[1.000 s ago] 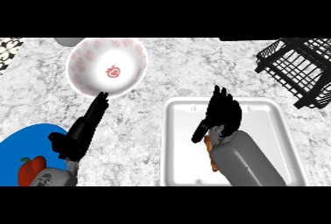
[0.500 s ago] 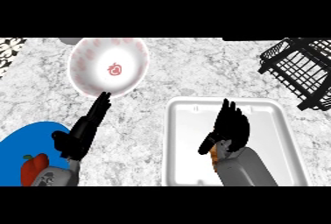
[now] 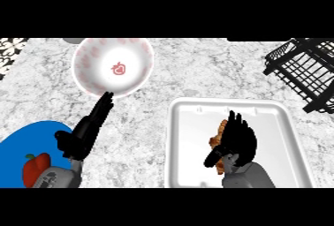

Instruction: Pick the croissant from the tray and place it in the tiered basket

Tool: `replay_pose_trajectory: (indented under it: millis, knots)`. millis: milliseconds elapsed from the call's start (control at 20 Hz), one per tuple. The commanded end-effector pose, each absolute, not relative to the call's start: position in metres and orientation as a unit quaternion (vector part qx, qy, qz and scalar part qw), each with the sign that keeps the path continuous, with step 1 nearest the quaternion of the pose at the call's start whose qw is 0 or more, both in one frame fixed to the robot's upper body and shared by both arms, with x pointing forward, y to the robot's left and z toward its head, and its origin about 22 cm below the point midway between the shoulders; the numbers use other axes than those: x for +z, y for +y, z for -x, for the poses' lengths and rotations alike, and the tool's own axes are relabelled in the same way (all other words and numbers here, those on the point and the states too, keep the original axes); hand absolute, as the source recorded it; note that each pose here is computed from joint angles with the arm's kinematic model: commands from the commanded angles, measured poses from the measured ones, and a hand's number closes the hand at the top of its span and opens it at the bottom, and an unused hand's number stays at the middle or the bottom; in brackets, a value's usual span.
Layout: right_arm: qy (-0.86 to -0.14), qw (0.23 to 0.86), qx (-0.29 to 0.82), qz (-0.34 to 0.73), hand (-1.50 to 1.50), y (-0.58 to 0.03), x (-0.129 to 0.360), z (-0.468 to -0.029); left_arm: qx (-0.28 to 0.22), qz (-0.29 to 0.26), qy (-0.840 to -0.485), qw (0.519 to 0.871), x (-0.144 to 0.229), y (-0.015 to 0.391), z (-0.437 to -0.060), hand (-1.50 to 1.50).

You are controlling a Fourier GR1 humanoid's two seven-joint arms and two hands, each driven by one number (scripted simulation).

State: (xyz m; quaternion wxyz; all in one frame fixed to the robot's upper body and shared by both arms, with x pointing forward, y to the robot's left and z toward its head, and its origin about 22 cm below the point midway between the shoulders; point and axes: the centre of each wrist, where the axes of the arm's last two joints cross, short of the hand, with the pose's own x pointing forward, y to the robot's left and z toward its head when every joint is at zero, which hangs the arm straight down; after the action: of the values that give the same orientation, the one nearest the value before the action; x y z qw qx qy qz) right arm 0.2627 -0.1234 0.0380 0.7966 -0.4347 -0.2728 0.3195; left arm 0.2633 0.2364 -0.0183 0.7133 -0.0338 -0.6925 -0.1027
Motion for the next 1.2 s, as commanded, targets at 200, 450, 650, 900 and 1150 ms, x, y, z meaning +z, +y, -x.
replay_pose_trajectory:
  millis: [200,450,650,900,1150]
  knots:
    - [-0.262,0.819,0.252,0.443,1.5,-0.111,0.035,-0.263,-0.102,0.034,-0.701,0.705,-0.011,0.243,-0.28,0.0]
    - [-0.295,0.785,0.266,0.475,1.5,-0.117,0.043,-0.273,-0.103,0.038,-0.69,0.715,-0.018,0.233,-0.252,0.0]
    - [-0.297,0.781,0.27,0.478,1.5,-0.116,0.048,-0.27,-0.108,0.038,-0.694,0.711,-0.012,0.242,-0.247,0.0]
    - [-0.309,0.768,0.257,0.499,1.5,-0.114,0.039,-0.275,-0.101,0.038,-0.691,0.715,0.0,0.244,-0.266,0.0]
    - [-0.223,0.753,0.208,0.584,1.5,-0.303,0.042,-0.235,-0.071,-0.001,-0.688,0.723,-0.021,0.261,-0.256,0.0]
